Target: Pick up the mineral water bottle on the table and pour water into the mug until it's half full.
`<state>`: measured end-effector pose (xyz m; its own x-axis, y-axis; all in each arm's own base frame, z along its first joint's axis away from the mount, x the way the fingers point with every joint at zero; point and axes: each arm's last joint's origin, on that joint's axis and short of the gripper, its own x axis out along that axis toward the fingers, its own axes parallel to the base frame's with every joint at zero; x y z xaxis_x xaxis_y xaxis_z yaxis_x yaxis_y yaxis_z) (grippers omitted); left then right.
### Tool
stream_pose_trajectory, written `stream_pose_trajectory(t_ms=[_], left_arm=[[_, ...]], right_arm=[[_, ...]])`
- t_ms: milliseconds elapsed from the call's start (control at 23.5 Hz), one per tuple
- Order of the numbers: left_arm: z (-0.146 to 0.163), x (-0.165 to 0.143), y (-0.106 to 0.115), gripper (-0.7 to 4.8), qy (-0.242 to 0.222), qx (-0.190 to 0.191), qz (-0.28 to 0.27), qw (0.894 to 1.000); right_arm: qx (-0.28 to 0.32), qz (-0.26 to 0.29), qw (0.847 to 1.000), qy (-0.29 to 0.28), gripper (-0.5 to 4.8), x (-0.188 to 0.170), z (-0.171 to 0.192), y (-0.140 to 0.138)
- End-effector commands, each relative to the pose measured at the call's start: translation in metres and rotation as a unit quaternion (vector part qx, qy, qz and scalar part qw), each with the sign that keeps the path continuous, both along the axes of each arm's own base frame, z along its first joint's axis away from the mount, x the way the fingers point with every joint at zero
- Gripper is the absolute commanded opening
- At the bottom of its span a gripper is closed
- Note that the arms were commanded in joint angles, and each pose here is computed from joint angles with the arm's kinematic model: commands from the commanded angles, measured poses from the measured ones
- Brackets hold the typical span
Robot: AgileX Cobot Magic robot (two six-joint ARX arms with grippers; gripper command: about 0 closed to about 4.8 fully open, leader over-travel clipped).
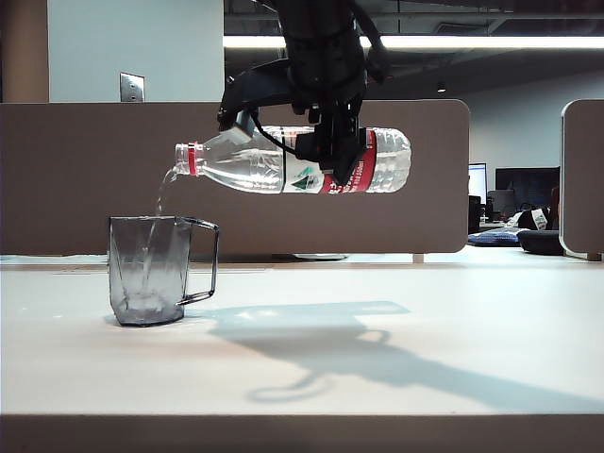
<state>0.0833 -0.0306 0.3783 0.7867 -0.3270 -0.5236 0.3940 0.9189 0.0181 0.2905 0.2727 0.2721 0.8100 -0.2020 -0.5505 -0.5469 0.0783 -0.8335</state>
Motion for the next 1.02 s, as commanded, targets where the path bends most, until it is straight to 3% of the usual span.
stream_pose_trajectory(t_ms=[43,1021], left_arm=[[0.0024,-0.0007,0.0002,-0.05,-0.007,-0.002,0.000,1.000],[0.0024,-0.0009,0.0000,-0.05,-0.006,-0.004,-0.004,1.000]], right_arm=[[0.007,-0.009,0.999,-0.032,2.55,0.0008,0.0102,0.0010],[0.001,-0.010,0.999,-0.037,2.55,0.0038,0.0112,-0.0009]])
